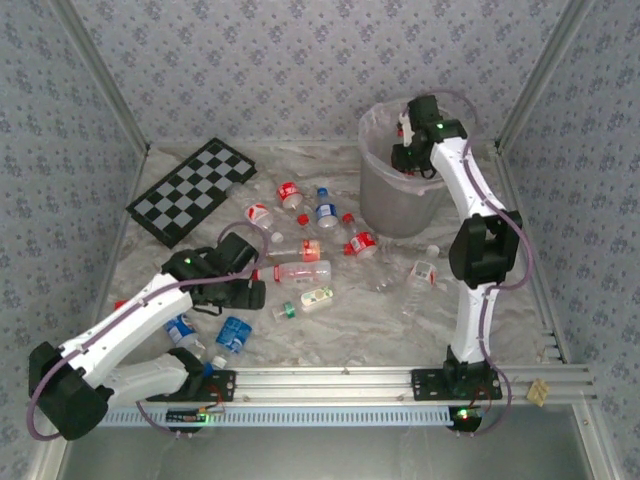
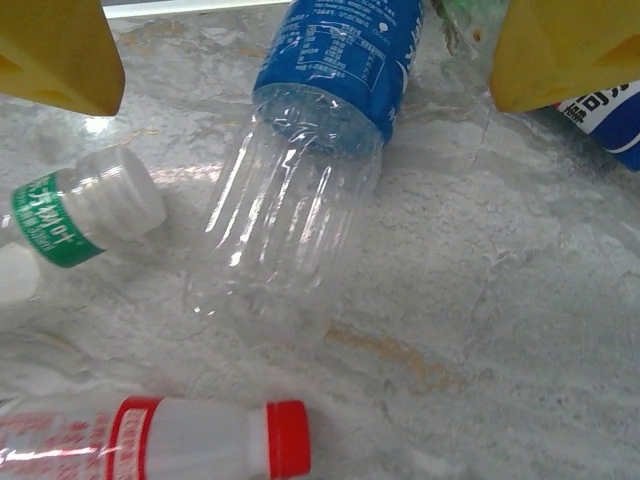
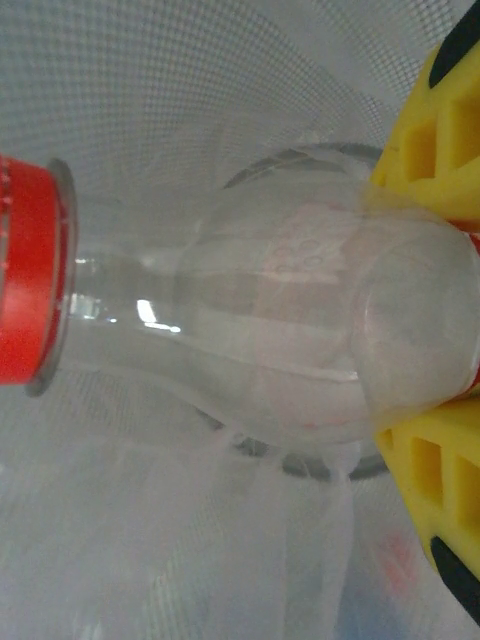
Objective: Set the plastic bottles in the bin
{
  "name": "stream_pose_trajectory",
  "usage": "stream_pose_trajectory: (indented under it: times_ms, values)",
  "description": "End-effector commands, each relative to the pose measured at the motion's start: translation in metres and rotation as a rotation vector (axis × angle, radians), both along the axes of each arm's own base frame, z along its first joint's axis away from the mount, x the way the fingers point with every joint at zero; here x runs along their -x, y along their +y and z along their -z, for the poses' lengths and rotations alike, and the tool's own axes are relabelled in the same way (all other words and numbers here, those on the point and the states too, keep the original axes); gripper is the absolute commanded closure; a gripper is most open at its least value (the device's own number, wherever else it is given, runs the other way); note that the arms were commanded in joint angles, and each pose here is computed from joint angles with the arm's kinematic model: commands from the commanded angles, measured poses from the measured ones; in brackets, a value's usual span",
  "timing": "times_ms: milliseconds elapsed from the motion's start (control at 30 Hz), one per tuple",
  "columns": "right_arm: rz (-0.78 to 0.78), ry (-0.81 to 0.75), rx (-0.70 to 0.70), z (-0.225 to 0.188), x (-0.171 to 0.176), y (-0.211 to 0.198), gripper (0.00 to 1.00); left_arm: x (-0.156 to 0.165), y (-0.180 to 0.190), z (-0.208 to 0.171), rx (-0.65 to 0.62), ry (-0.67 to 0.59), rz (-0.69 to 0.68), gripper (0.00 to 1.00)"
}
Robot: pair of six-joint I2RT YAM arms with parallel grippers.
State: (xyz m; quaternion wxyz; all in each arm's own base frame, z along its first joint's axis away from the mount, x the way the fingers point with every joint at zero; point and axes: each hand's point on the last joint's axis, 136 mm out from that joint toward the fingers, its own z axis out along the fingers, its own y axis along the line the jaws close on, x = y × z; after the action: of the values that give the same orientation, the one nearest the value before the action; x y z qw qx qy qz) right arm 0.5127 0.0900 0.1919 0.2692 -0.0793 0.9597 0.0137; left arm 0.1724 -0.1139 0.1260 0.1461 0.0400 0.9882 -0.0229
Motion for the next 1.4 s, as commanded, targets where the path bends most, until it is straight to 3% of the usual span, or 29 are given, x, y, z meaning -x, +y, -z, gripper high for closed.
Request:
stream_pose_trajectory:
  times_ms: [0, 233, 300, 500, 733, 1000, 1267, 1367]
  values:
    - [0.017, 0.032, 0.034, 0.016, 0.004, -0.003, 0.6, 0.014, 0.007, 0.006, 0.005, 0.046, -0.034, 0.04]
    - [0.021, 0.037, 0.038, 0.019, 0.003, -0.004, 0.25, 0.024, 0.013, 0.015, -0.015, 0.087, -0.046, 0.0]
    - [0.021, 0.013, 0.056, 0.003, 0.006, -0.008, 0.15, 0.025, 0.017, 0.016, -0.033, 0.089, -0.056, 0.0]
    - [0.036, -0.118, 0.051, -0.072, 0.015, -0.015, 0.0, 0.031, 0.018, 0.023, -0.058, 0.142, -0.05, 0.0]
    - [0.115, -0.279, -0.031, -0.151, 0.045, -0.036, 0.0, 0.042, 0.013, 0.035, -0.054, 0.222, -0.053, 0.0]
    - [0.093, -0.472, -0.31, -0.216, 0.093, -0.029, 0.0, 0.073, 0.012, 0.051, -0.086, 0.344, -0.09, 0.0]
    - [0.067, -0.505, -0.404, -0.224, 0.122, -0.024, 0.0, 0.09, 0.018, 0.07, -0.129, 0.335, -0.146, 0.01]
    - [0.061, -0.487, -0.41, -0.215, 0.127, -0.022, 0.0, 0.086, 0.013, 0.077, -0.107, 0.315, -0.143, 0.1]
